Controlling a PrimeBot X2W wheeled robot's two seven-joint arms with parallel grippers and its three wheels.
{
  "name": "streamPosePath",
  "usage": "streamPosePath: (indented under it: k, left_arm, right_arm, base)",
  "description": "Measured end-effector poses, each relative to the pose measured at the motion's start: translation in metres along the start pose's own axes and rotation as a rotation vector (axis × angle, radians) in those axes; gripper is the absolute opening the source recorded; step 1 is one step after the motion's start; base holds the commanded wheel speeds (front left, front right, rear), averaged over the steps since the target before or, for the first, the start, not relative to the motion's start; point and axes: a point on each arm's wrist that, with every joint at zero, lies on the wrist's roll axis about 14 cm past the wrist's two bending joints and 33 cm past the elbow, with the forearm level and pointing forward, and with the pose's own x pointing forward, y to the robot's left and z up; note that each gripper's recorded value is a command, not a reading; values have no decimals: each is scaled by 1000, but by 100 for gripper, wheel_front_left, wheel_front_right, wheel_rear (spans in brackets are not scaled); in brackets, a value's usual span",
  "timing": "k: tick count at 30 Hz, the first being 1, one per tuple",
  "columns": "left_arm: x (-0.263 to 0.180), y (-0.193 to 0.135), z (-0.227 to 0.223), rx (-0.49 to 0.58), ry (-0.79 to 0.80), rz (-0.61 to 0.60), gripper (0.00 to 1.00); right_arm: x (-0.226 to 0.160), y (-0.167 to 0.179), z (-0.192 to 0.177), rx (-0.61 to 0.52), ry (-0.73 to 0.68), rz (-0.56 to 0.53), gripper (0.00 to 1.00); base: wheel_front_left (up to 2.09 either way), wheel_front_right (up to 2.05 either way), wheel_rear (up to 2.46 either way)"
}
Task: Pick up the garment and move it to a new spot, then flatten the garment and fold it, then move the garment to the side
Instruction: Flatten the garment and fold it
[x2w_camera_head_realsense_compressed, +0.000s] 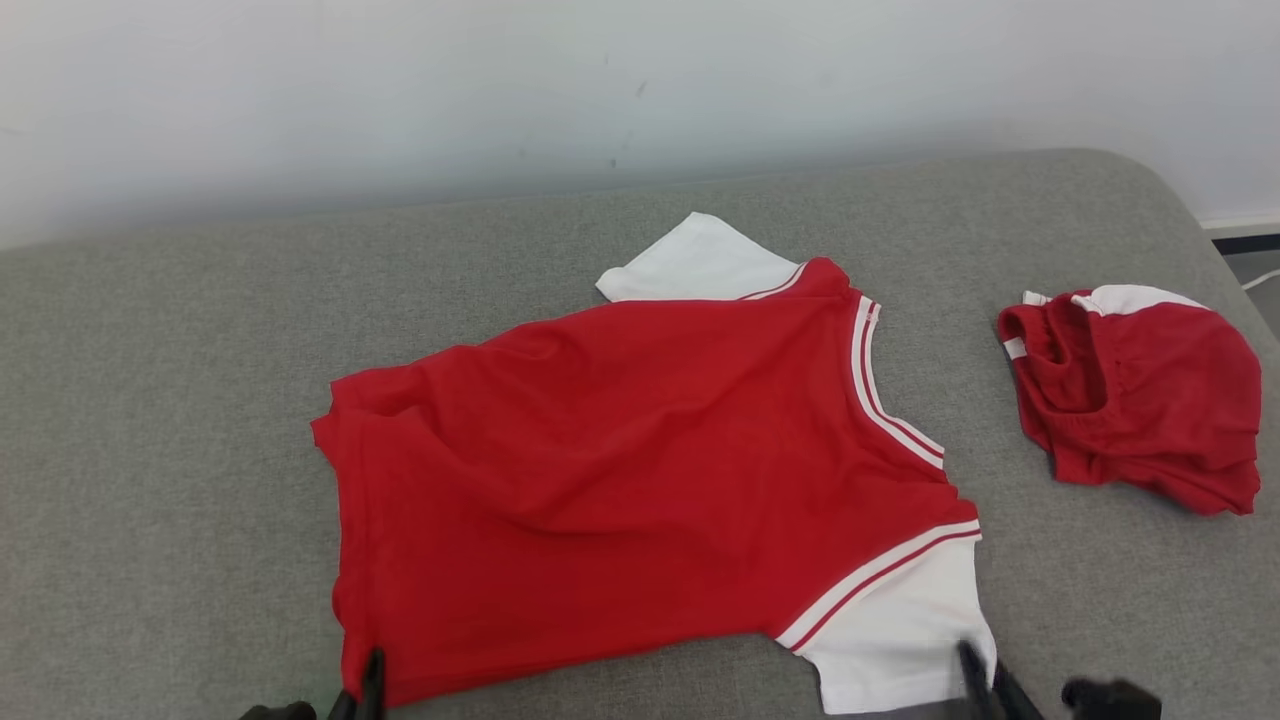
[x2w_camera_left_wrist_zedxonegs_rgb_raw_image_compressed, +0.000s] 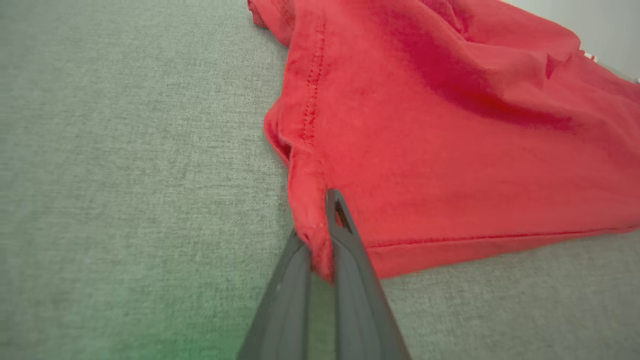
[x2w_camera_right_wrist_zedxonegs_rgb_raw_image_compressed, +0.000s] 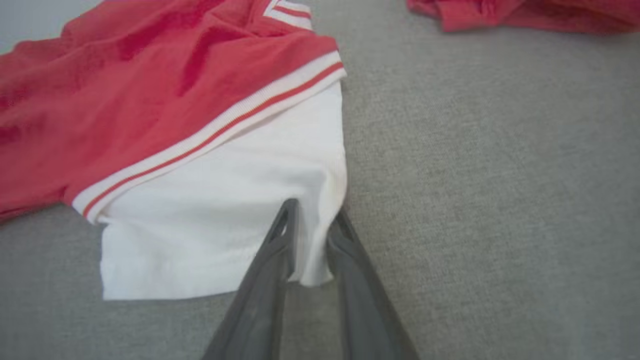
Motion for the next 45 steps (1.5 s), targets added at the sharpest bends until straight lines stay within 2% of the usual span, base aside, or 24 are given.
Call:
streamPosePath:
  k: [5,9,12,13,17,21,26,29,33,36,39,41,45]
  left_arm:
    - [3,6,12,9,-36,14,0]
    - [13,6,50,40,-142,1,0]
    - [25,7,99,113,-270,-23,0]
    - [32,10,137,174,-360,-37,0]
    - [46,7,219,318,-538,-73,0]
    - [52,-6,293,449,-687,-103,0]
    - [67,-16,346,565,-765,-118,0]
    - [83,-27,362,634,-781,-141,0]
    - [113,-35,363,687,-760,-171,0]
    - [142,-32,353,728,-713,-177,0]
    - [171,-25,343,734,-677,-165,0]
    - [178,-24,343,752,-675,-161,0]
    - [197,-15,359,771,-729,-95,0]
  right_arm:
    - [12,7,41,-17,-122,34,0]
    - [20,16,90,-38,-259,75,0]
    - [25,31,147,-78,-414,139,0]
    - [25,43,186,-134,-515,191,0]
    - [24,53,263,-243,-699,238,0]
    - [26,56,321,-341,-816,250,0]
    - [41,61,370,-426,-882,256,0]
    - [56,60,393,-434,-906,248,0]
    - [91,52,407,-463,-879,225,0]
    - [127,42,413,-480,-836,189,0]
    - [166,31,419,-436,-796,145,0]
    - [176,31,423,-450,-792,136,0]
    - [195,31,466,-478,-868,88,0]
  base:
    - [0,0,0]
    - [0,0,0]
    - [0,0,0]
    - [0,0,0]
    - [0,0,0]
    - [0,0,0]
    - [0,0,0]
    - [0,0,0]
    - [0,0,0]
    - [0,0,0]
    - [0,0,0]
    - [0,0,0]
    - [0,0,0]
